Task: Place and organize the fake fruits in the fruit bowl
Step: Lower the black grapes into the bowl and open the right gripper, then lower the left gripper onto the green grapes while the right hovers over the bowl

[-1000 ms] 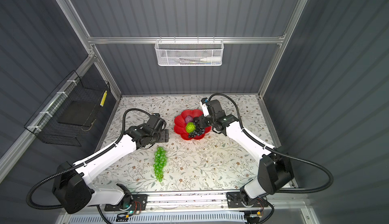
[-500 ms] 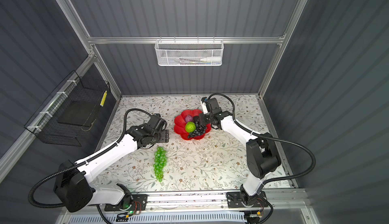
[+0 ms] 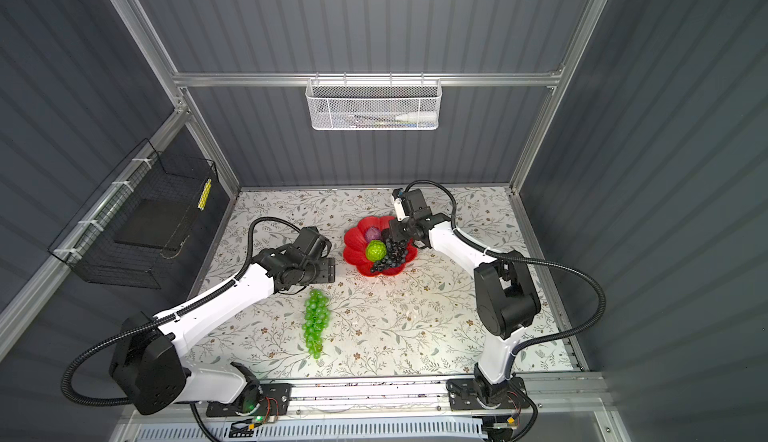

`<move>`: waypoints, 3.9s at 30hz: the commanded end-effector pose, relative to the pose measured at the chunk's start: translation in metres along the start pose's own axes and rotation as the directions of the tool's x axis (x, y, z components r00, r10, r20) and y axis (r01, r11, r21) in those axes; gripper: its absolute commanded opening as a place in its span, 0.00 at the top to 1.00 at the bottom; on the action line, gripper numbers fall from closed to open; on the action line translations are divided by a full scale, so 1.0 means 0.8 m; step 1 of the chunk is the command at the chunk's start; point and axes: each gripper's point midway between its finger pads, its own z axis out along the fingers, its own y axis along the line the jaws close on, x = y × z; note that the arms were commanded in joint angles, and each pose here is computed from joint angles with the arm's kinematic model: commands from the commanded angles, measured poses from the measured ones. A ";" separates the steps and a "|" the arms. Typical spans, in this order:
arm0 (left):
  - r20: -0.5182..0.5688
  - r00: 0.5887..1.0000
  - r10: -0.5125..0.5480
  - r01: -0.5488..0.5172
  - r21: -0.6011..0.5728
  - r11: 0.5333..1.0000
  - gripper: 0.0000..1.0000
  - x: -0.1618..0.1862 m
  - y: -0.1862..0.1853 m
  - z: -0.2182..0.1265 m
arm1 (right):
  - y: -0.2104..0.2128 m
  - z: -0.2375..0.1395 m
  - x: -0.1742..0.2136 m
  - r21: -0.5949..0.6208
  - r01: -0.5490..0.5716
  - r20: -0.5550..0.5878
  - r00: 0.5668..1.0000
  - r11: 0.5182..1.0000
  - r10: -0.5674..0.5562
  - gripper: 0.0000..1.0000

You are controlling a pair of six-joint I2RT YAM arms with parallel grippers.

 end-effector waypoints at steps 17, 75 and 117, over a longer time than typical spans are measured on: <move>-0.211 0.977 -0.043 0.041 -0.017 0.999 0.21 0.064 0.019 -0.011 | 0.007 -0.034 -0.037 -0.016 0.044 0.082 0.996 0.999 -0.043 0.47; -0.252 0.964 -0.083 0.114 0.112 0.987 0.29 0.039 0.029 0.035 | -0.058 0.066 0.026 -0.100 -0.250 -0.081 0.967 0.963 0.243 0.72; -0.445 0.895 0.012 0.072 0.172 0.982 0.48 0.069 0.022 0.080 | 0.003 -0.086 0.047 -0.116 -0.146 0.034 0.988 0.982 0.150 0.38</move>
